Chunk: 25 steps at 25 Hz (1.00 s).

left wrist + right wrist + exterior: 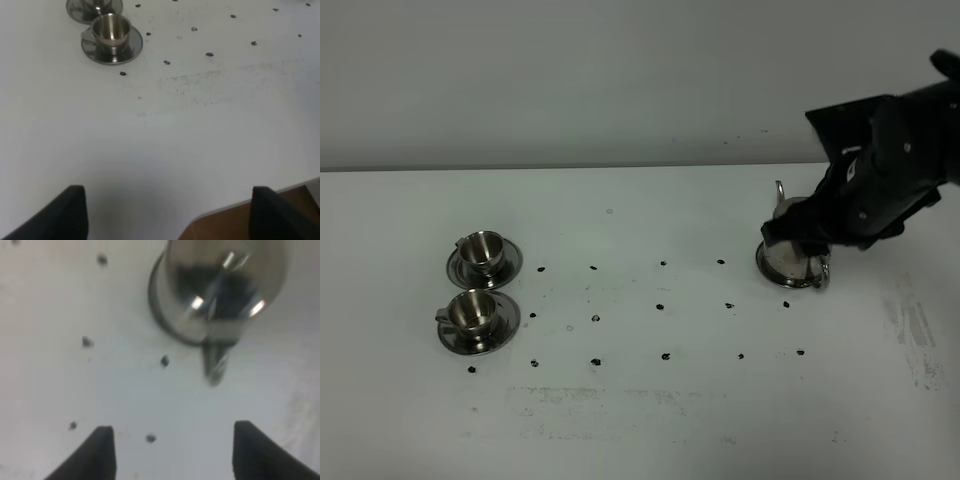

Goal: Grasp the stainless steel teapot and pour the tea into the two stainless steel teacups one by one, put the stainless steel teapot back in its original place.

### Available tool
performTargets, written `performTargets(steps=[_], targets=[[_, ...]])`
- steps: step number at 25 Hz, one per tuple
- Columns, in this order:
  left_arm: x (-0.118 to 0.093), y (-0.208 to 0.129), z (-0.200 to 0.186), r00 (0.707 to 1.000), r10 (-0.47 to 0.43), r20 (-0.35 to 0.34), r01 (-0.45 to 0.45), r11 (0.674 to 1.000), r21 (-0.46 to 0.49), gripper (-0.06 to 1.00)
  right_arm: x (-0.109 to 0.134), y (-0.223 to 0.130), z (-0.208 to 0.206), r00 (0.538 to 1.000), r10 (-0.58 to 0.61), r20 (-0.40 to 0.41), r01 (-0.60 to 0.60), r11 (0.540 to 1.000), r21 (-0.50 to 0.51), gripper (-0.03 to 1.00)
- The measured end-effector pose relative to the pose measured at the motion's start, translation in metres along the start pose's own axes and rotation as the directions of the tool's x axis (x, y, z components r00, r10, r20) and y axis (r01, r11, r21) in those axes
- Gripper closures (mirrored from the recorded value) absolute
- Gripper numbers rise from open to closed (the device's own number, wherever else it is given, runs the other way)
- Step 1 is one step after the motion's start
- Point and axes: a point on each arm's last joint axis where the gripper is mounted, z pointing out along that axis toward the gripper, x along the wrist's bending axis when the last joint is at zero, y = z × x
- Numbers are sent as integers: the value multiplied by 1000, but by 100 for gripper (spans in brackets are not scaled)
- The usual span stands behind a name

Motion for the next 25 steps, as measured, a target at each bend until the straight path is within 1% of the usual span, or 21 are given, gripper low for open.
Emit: performTargets(steps=[3,5,7,11,15,20,25], targets=[[0,0,0,1000,0,0,0,1000,0,31,-10,19,-9,1000,4,28,-4,1000,-8,46],[0,0,0,1000,0,0,0,1000,0,31,-16,32,-8,999,5,41,-6,1000,8,46],[0,0,0,1000,0,0,0,1000,0,31,-22,40,3,999,6,51,-9,999,48,46],[0,0,0,1000,0,0,0,1000,0,31,-25,52,31,998,-9,57,2,993,117,46],[0,0,0,1000,0,0,0,1000,0,31,-25,54,47,998,-19,56,10,989,148,46],[0,0,0,1000,0,0,0,1000,0,31,-25,54,47,999,-17,49,9,988,155,46],[0,0,0,1000,0,0,0,1000,0,31,-24,50,63,999,-14,37,6,979,204,46]])
